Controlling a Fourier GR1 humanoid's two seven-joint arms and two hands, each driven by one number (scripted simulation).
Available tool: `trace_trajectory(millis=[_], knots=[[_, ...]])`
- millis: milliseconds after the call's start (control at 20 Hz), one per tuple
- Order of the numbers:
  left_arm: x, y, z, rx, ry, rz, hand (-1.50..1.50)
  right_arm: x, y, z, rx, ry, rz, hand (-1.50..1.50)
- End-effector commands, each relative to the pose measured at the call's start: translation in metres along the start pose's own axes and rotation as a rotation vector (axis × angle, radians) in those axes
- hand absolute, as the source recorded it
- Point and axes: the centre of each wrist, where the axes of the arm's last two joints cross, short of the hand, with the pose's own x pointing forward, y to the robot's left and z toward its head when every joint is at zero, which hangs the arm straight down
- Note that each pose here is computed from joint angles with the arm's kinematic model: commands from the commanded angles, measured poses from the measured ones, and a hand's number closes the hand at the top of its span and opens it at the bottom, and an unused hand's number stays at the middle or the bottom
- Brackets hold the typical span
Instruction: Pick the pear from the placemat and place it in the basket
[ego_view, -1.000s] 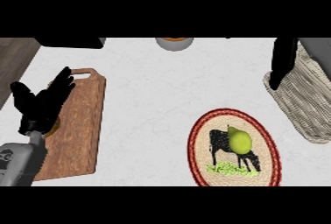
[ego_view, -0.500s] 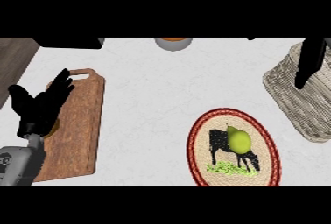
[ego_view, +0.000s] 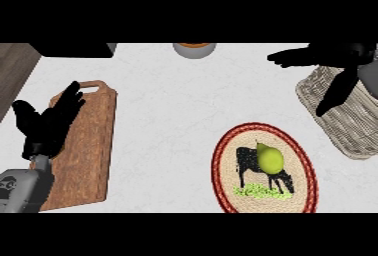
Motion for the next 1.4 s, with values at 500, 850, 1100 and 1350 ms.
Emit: trace_trajectory(millis=[500,850,1100,1350], knots=[[-0.005,0.001,0.017,0.014,0.009,0.005,0.0,-0.063,0.091,-0.069,-0.007,-0.178,-0.186,-1.5],[-0.003,0.019,-0.005,0.022,0.012,-0.002,0.0,-0.071,0.142,-0.112,0.108,-0.084,-0.058,-1.5],[-0.002,0.019,0.004,0.024,0.01,-0.002,0.0,-0.077,0.13,-0.096,0.158,-0.067,-0.021,-1.5],[-0.016,0.008,0.016,-0.009,0.017,0.007,0.0,-0.106,0.12,-0.068,0.134,-0.073,-0.039,-1.5]])
